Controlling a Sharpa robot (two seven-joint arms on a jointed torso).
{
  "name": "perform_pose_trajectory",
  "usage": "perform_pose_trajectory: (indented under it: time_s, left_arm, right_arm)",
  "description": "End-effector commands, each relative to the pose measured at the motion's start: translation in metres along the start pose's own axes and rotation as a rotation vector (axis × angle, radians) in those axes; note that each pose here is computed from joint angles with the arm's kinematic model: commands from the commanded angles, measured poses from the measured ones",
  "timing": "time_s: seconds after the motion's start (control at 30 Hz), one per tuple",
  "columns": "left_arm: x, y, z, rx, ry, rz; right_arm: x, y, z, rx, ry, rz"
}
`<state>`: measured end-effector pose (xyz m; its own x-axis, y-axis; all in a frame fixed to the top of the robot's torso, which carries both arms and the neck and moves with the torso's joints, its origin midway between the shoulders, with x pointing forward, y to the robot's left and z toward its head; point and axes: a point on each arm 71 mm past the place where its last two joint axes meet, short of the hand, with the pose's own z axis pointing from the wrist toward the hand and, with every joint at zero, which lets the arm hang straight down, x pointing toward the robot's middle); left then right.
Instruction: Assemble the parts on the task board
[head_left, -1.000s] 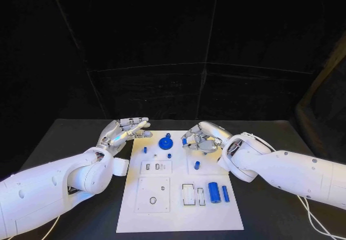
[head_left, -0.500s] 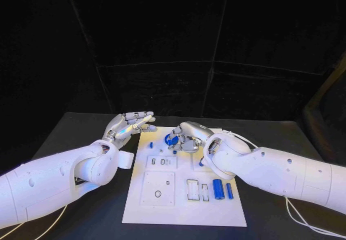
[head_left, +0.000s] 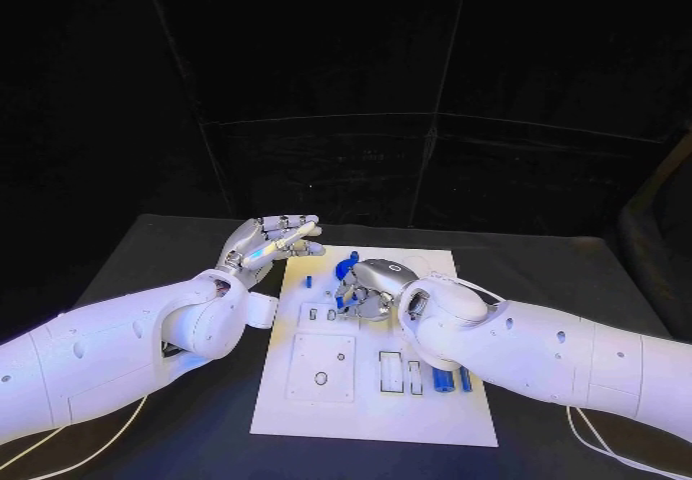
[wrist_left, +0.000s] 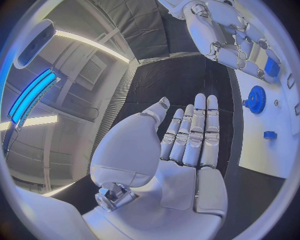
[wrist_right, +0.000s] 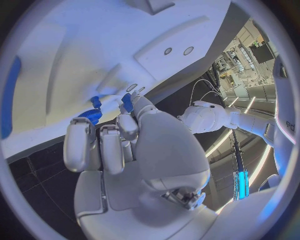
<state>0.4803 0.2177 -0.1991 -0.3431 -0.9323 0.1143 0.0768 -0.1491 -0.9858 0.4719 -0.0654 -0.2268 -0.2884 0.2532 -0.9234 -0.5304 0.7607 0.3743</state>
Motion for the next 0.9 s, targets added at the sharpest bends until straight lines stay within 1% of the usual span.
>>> perform_pose_trajectory:
  time_s: [0.03,0.33,0.9]
  left_arm:
    - [0.0026,-0.0008,0.0008,-0.001,0.014,-0.011]
    - [0.0033,-0.0005,0.0013,-0.002,0.016,-0.012]
    - [0.0029,-0.0001,0.0017,-0.004,0.017,-0.013]
  right_arm:
    - [0.004,0.001,0.001,0.012,0.024,-0.048]
    - [0.013,0.003,0.002,0.011,0.044,-0.044]
    - [0.019,0.002,0.002,0.014,0.063,-0.042]
